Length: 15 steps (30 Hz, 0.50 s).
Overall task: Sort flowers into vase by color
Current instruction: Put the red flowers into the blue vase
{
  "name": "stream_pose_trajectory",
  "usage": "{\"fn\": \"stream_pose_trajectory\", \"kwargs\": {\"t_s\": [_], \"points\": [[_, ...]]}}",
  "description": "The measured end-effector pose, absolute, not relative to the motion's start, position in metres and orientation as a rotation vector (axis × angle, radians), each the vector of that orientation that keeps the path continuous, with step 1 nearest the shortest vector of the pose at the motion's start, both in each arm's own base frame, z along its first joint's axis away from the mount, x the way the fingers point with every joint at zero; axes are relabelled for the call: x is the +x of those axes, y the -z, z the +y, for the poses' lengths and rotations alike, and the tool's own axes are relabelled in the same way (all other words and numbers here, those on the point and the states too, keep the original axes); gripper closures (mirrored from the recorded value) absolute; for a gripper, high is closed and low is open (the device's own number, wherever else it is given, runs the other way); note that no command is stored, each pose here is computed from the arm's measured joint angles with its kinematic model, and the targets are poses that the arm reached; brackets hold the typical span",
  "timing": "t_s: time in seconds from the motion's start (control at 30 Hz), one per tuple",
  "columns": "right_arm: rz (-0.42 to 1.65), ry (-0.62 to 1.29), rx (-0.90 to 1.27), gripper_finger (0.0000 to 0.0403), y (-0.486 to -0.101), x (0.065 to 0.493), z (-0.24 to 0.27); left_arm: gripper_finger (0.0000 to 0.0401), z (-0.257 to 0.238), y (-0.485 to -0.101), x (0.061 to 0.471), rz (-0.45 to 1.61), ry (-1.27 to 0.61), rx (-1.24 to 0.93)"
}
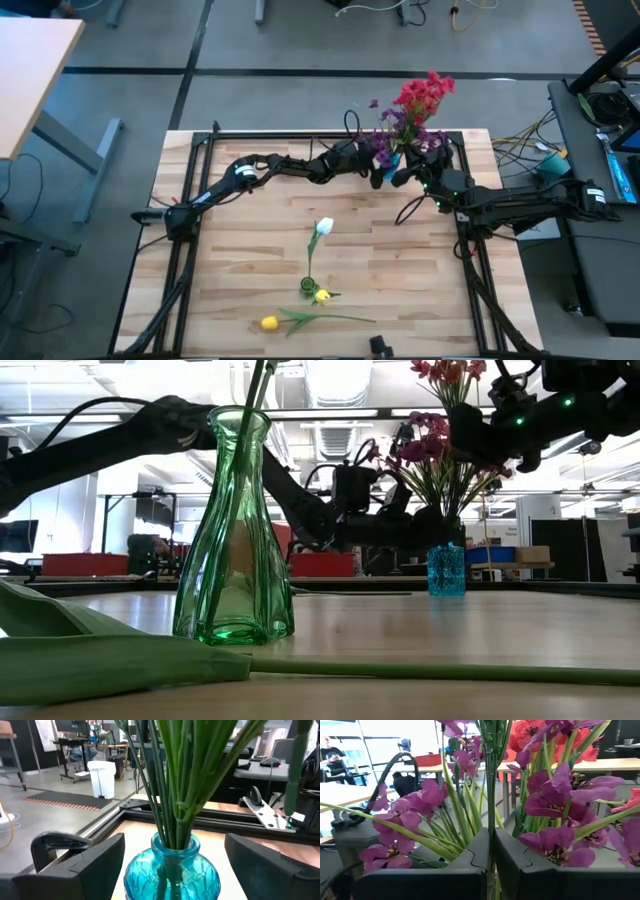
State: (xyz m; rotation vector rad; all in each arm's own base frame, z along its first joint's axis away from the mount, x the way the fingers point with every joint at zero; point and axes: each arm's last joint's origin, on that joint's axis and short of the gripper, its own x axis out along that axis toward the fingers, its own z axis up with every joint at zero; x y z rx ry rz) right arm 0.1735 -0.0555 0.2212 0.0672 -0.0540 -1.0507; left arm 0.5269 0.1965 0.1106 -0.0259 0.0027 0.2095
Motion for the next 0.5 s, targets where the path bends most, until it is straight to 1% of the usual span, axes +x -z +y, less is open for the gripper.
{"fn": "stream_pose_trajectory", "kwargs": {"t_s": [0.2,0.5], "points": [[-0.054,1.043,0.068,0.039,-0.2213,0.1737,-0.0554,0.0089,0.1972,-0.1112,0.5275,0.006,-0.225,-0.065],[-0.054,1.028,0.068,0.039,-0.2213,0.1741,-0.0552,0.0091,0.1979,-0.1153,0.5317,0.047,-0.226,-0.051]]}}
